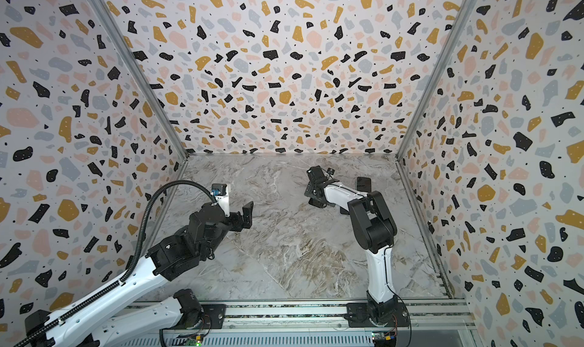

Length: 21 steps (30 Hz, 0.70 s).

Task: Take the phone out of the phone case
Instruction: 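Reach the right gripper over the nearest cased phone while the left arm rises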

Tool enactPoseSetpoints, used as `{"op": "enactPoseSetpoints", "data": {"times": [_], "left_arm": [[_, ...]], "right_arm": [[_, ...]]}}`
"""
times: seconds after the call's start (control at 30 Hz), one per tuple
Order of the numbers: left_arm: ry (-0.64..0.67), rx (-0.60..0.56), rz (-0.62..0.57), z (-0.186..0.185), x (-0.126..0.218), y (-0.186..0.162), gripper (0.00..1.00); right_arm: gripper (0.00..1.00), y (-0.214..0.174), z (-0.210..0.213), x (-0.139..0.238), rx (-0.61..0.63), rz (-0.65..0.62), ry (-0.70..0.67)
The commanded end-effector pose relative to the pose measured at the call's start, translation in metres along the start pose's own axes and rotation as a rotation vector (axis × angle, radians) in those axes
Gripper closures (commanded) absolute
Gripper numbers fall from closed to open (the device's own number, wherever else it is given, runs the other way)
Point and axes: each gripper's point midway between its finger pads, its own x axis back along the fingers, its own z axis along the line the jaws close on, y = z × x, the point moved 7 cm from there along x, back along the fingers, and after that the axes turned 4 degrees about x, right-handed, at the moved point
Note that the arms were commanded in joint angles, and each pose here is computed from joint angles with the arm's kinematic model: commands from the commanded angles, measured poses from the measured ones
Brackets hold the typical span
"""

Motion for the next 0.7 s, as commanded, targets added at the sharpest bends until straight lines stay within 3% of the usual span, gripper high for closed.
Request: {"op": "enactPoseSetpoints", "data": {"times": [0.0, 0.67], "left_arm": [[-0.004, 0.01, -0.042, 0.0, 0.006, 0.01, 0.0], [-0.002, 0.017, -0.06, 0.002, 0.008, 0.012, 0.0]], "right_arm": [[0.0, 0.009, 0.004, 0.0, -0.017, -0.015, 0.009], [0.02, 0.005, 0.003, -0.026, 0.015, 0.021, -0.047]]}}
